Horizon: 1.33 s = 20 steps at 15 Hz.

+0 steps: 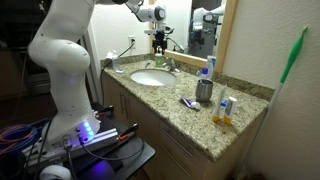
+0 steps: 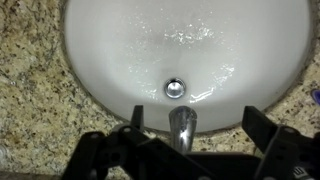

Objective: Push the faucet handle upwards

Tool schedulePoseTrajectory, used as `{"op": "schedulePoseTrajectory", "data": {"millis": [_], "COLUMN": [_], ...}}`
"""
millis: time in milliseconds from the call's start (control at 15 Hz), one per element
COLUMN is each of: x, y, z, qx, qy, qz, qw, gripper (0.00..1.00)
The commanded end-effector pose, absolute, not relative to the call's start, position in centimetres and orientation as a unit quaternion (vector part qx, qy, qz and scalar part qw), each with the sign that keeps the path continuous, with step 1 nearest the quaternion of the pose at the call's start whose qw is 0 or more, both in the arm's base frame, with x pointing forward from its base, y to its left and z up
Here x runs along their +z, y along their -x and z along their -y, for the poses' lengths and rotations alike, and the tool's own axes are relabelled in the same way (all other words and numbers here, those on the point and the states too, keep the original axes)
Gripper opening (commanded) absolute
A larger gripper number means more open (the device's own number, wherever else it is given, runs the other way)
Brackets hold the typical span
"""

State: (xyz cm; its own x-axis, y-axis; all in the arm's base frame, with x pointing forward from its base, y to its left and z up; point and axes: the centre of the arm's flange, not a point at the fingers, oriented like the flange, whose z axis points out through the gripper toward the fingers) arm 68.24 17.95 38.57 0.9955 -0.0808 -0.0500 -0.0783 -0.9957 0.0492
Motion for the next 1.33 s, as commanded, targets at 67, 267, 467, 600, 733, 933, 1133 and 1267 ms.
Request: {"op": "schedulePoseTrajectory", "data": {"millis": [67, 267, 467, 600, 733, 933, 1133, 1267], "x": [34.4, 33.6, 33.8, 34.2, 34.1, 34.1, 34.2, 34.0], "y": [-70.4, -71.7, -72.6, -72.9, -72.3, -72.3, -72.4, -72.6], "z": [-16.3, -15.1, -14.7, -14.7, -15.0, -15.2, -15.5, -15.6], "qx": [-0.025, 0.007, 0.041, 0.054, 0.043, 0.043, 0.052, 0.058], "qy": [-0.998, -0.998, -0.995, -0.993, -0.995, -0.995, -0.994, -0.994], "qz": [0.055, 0.066, 0.082, 0.095, 0.089, 0.088, 0.089, 0.089], "qw": [0.016, -0.001, -0.035, -0.046, -0.033, -0.033, -0.034, -0.033], "gripper": [1.00, 1.00, 1.00, 1.00, 1.00, 1.00, 0.67, 0.53]}}
